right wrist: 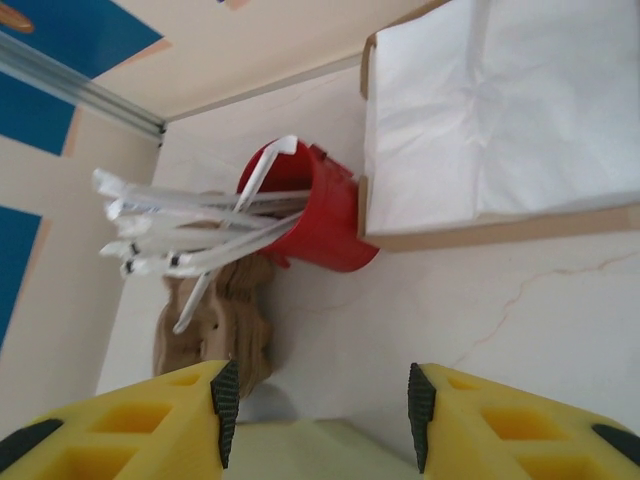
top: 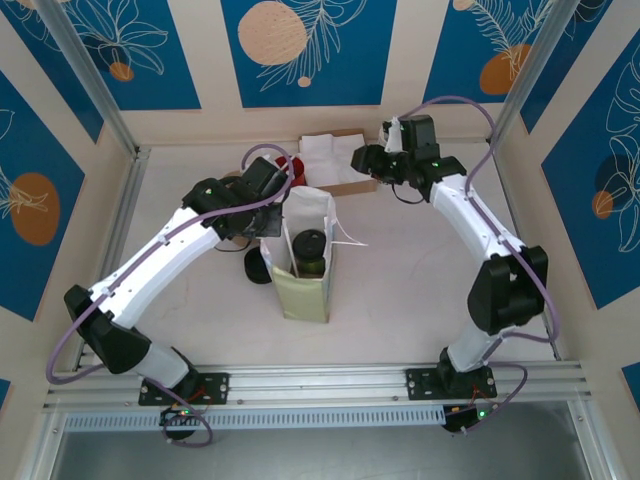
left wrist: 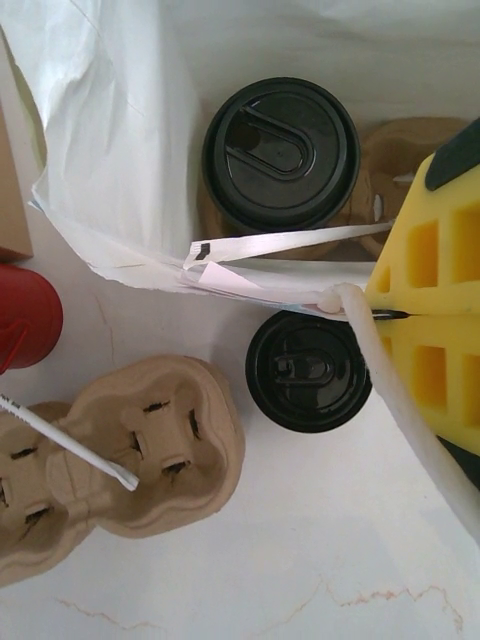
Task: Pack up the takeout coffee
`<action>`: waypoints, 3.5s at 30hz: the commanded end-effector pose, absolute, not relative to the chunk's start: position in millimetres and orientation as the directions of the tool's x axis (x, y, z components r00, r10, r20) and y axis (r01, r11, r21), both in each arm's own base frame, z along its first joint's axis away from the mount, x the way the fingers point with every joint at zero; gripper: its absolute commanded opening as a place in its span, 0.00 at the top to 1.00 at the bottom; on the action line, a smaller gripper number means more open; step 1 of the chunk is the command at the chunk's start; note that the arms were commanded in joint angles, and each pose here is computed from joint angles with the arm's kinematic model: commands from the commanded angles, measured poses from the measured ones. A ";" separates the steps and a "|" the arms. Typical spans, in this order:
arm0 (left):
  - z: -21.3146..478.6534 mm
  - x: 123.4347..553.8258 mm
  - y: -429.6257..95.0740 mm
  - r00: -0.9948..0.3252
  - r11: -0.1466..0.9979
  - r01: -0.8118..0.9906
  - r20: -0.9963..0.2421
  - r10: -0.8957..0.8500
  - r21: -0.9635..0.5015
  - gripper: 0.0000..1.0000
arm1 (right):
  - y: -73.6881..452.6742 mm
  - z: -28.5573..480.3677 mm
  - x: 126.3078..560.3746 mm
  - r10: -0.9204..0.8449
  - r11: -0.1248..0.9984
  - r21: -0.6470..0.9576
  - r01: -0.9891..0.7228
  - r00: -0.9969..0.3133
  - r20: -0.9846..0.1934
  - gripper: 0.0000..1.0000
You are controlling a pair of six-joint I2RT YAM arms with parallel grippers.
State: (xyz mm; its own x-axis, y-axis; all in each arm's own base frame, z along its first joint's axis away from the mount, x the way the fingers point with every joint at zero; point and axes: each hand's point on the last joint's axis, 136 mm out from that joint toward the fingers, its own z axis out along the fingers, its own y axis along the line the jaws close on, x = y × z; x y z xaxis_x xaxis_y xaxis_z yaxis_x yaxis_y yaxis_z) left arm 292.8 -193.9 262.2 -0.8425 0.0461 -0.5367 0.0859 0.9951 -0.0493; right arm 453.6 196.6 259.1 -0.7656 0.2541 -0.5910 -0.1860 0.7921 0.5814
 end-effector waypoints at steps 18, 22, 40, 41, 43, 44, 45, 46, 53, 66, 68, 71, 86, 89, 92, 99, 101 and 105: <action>302.3 278.3 -216.3 -0.794 0.946 0.228 -0.606 0.045 -0.229 0.43 | 246.6 208.5 551.1 0.063 0.921 0.313 -0.233 -0.703 -0.708 0.45; 308.6 273.7 -227.2 -0.797 0.922 0.285 -0.599 0.076 -0.263 0.41 | 258.6 193.2 571.5 0.003 0.931 0.251 -0.265 -0.683 -0.731 0.44; 369.4 246.7 -262.8 -0.727 0.740 0.505 -0.681 0.088 -0.444 0.36 | 272.0 131.4 615.8 -0.104 0.955 0.116 -0.272 -0.677 -0.729 0.38; 373.2 245.2 -264.5 -0.722 0.727 0.517 -0.687 0.086 -0.452 0.36 | 272.3 129.3 616.8 -0.115 0.956 0.102 -0.275 -0.672 -0.731 0.38; 379.9 243.1 -266.1 -0.709 0.710 0.535 -0.700 0.082 -0.459 0.35 | 268.7 123.7 619.5 -0.132 0.964 0.062 -0.259 -0.668 -0.733 0.37; 382.3 242.2 -266.5 -0.703 0.703 0.543 -0.706 0.082 -0.459 0.35 | 267.2 120.8 620.7 -0.138 0.966 0.050 -0.255 -0.667 -0.732 0.36; 384.7 241.1 -266.2 -0.698 0.699 0.548 -0.712 0.080 -0.459 0.35 | 265.2 119.0 622.0 -0.141 0.968 0.041 -0.249 -0.667 -0.732 0.36; 387.4 240.5 -265.7 -0.691 0.696 0.554 -0.719 0.078 -0.457 0.35 | 262.9 116.6 623.5 -0.141 0.970 0.034 -0.242 -0.667 -0.731 0.36; 415.5 234.2 -262.8 -0.626 0.659 0.612 -0.777 0.066 -0.437 0.34 | 251.0 99.7 630.1 -0.148 0.976 0.005 -0.218 -0.679 -0.719 0.34; 425.5 227.3 -251.3 -0.594 0.668 0.622 -0.802 0.064 -0.407 0.33 | 237.8 76.5 639.3 -0.167 0.977 -0.026 -0.210 -0.689 -0.706 0.32; 424.1 227.4 -249.8 -0.597 0.675 0.617 -0.800 0.064 -0.405 0.33 | 236.3 72.4 640.2 -0.173 0.977 -0.032 -0.211 -0.690 -0.703 0.34; 423.2 226.3 -247.5 -0.596 0.680 0.614 -0.800 0.065 -0.402 0.33 | 234.7 69.9 639.9 -0.172 0.977 -0.027 -0.214 -0.696 -0.697 0.41; 413.5 226.2 -243.7 -0.611 0.699 0.595 -0.788 0.073 -0.397 0.32 | 241.1 103.3 641.3 -0.141 0.971 0.029 -0.237 -0.671 -0.728 0.79; 411.9 225.5 -242.8 -0.614 0.700 0.593 -0.786 0.075 -0.396 0.32 | 241.2 105.8 641.5 -0.139 0.970 0.034 -0.239 -0.668 -0.731 0.80; 410.5 224.9 -241.2 -0.614 0.704 0.591 -0.786 0.076 -0.394 0.31 | 240.5 105.0 641.2 -0.138 0.972 0.032 -0.234 -0.670 -0.729 0.68; 406.6 224.1 -240.5 -0.620 0.706 0.587 -0.781 0.077 -0.396 0.31 | 235.0 89.5 641.4 -0.135 0.977 0.018 -0.211 -0.687 -0.714 0.55; 405.8 224.1 -240.2 -0.621 0.707 0.586 -0.780 0.078 -0.395 0.31 | 235.2 83.4 639.8 -0.138 0.977 0.018 -0.212 -0.697 -0.704 0.55; 405.3 224.1 -239.4 -0.620 0.710 0.584 -0.780 0.078 -0.393 0.31 | 234.3 78.1 639.1 -0.133 0.978 0.024 -0.209 -0.706 -0.696 0.58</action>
